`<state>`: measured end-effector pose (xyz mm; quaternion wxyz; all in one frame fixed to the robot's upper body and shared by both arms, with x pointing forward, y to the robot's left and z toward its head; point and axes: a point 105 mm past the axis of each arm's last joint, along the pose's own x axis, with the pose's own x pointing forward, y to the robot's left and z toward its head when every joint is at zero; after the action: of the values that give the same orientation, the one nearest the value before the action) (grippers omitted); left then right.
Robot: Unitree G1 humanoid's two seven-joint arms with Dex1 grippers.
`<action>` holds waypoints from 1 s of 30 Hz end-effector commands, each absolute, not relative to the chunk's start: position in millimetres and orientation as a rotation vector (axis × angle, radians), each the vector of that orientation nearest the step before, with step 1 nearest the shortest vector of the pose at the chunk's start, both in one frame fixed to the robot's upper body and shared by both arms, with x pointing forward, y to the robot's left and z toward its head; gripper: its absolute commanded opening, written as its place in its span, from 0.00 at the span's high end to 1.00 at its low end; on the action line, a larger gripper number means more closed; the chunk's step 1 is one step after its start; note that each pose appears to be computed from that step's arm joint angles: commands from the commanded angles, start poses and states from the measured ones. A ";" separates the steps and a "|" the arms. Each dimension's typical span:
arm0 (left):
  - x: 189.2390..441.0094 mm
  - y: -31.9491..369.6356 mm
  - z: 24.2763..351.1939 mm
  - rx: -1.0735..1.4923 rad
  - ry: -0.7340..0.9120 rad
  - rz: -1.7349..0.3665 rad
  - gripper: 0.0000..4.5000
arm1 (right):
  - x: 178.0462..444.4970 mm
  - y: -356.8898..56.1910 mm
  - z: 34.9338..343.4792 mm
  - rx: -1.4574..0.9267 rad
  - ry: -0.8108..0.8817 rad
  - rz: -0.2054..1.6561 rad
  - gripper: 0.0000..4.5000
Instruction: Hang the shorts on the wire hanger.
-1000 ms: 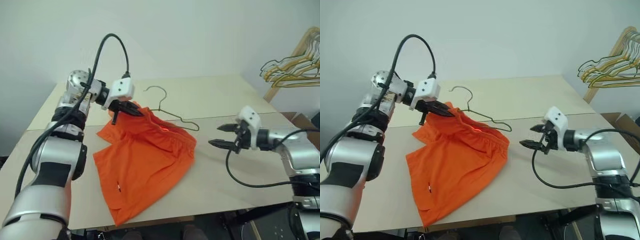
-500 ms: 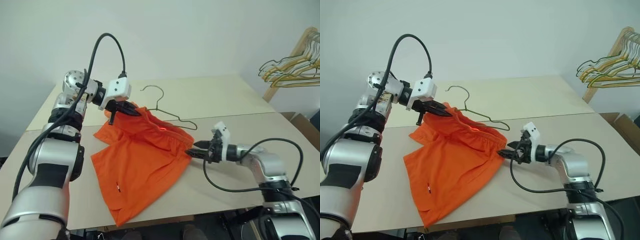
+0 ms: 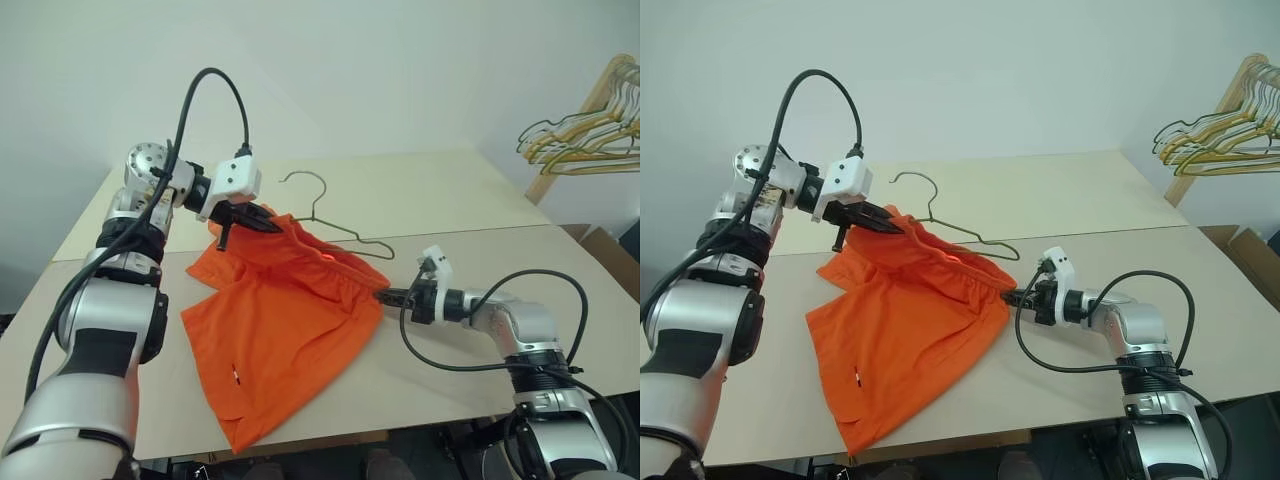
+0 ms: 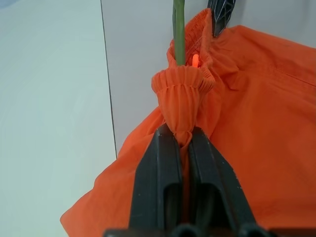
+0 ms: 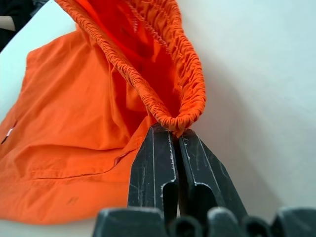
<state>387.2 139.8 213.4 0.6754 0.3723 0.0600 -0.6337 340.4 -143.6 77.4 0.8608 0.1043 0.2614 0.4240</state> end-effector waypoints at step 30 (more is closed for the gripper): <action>366.0 174.1 229.0 0.803 0.066 -1.414 1.00 | 364.2 -180.8 112.6 -0.097 0.492 0.925 0.99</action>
<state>368.8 165.6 213.3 0.6803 0.3520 0.0449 -0.6413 359.2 -168.2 107.4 0.8534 -0.0271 0.2381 0.4630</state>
